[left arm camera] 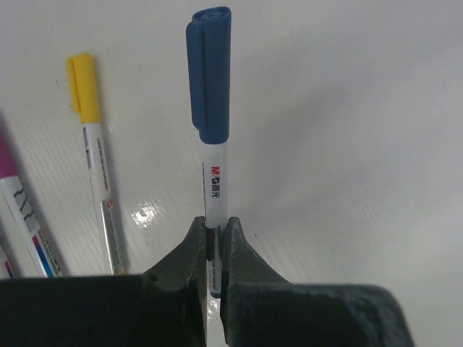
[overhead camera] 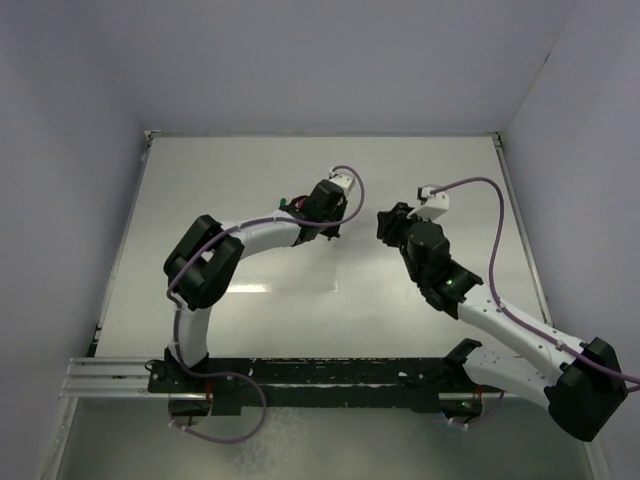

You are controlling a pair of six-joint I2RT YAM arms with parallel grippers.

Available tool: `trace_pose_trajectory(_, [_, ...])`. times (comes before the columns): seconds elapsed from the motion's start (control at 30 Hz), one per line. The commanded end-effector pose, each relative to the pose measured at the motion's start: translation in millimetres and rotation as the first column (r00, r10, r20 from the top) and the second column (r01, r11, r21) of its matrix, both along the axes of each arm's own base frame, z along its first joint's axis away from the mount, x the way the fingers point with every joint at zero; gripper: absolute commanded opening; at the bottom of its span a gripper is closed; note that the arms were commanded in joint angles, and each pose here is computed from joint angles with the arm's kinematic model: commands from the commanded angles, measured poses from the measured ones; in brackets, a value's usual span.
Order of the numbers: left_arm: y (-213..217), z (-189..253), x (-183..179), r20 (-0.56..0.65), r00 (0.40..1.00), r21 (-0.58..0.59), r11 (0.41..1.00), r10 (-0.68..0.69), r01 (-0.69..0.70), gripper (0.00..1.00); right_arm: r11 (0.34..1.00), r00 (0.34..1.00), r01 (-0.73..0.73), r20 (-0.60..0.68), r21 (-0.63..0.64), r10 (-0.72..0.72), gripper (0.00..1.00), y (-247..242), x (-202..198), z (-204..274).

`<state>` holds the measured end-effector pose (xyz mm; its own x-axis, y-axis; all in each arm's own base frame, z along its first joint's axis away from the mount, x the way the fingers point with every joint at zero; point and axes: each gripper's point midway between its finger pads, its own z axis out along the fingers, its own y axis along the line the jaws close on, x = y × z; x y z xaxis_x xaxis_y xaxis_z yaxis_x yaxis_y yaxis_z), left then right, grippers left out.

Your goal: Insert the pens into the pen caps

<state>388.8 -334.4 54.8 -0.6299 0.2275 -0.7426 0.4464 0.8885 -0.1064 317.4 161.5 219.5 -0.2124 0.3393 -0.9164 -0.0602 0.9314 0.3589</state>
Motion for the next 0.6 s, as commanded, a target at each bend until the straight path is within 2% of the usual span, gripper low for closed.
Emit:
trace_pose_trajectory(0.0, [15, 5, 32, 0.01, 0.997, 0.036, 0.996, 0.082, -0.082, 0.03, 1.0, 1.0, 0.018, -0.007, 0.006, -0.018, 0.42, -2, 0, -3])
trace_pose_trajectory(0.23, [24, -15, 47, -0.04, 0.993, 0.108, 0.989, 0.11, -0.106, 0.06, 0.999, 0.999, 0.032, -0.041, -0.009, -0.032, 0.42, -6, -3, -16])
trace_pose_trajectory(0.57, [22, -40, 33, -0.155, 0.985, 0.13, 0.99, 0.08, -0.06, 0.11, 1.0, 0.998, 0.026, -0.061, 0.007, -0.025, 0.42, -2, -2, -24])
